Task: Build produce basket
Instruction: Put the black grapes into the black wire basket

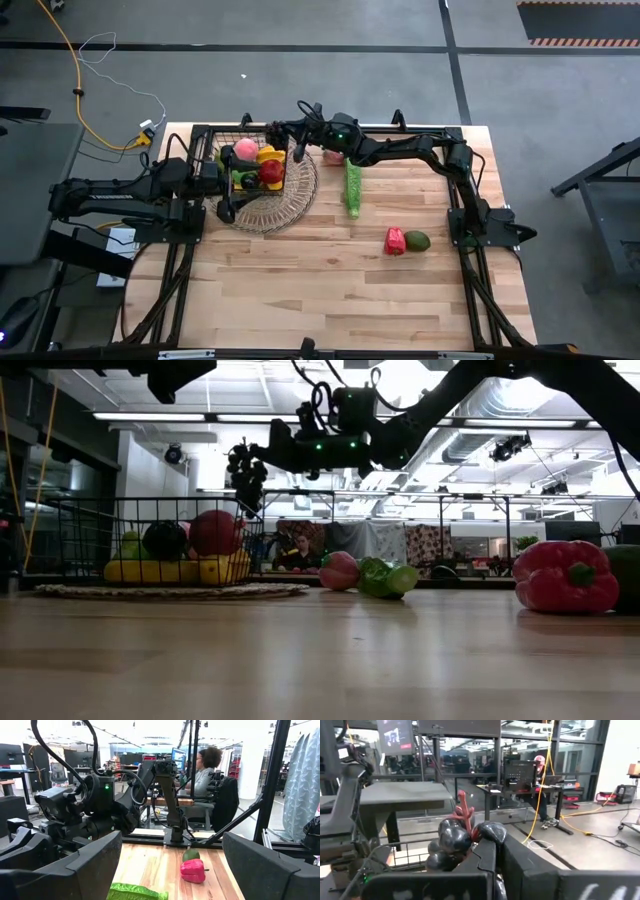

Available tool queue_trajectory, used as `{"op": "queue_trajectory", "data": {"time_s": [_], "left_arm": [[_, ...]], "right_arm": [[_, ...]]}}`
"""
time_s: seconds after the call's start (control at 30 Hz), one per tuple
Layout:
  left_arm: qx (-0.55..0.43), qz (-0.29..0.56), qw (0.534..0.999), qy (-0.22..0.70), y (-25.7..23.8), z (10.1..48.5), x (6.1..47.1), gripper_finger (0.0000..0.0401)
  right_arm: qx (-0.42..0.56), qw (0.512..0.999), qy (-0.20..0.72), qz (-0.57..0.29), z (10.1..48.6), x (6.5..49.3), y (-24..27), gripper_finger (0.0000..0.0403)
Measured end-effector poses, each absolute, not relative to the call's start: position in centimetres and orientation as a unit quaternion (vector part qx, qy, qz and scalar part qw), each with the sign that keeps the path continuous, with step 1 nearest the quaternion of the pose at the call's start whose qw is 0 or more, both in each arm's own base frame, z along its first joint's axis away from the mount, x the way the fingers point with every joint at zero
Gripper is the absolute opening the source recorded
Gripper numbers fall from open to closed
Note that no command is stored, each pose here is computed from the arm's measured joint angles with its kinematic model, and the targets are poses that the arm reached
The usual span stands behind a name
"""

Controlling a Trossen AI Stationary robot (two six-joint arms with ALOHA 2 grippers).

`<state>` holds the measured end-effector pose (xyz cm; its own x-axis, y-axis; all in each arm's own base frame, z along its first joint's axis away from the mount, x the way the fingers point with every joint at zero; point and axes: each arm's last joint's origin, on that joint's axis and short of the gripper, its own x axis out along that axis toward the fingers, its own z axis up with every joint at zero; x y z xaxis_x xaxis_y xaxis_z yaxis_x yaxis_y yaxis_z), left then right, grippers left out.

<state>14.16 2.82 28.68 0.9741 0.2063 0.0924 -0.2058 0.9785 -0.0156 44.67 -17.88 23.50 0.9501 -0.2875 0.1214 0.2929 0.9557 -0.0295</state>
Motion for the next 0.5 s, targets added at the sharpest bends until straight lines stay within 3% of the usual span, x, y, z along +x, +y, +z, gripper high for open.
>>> {"op": "queue_trajectory", "data": {"time_s": [0.5], "left_arm": [[-0.003,0.104,0.993,-0.047,2.82,28.69,14.16,0.0335]], "right_arm": [[-0.02,0.991,-0.074,-0.107,23.77,44.69,-17.63,0.0005]]}}
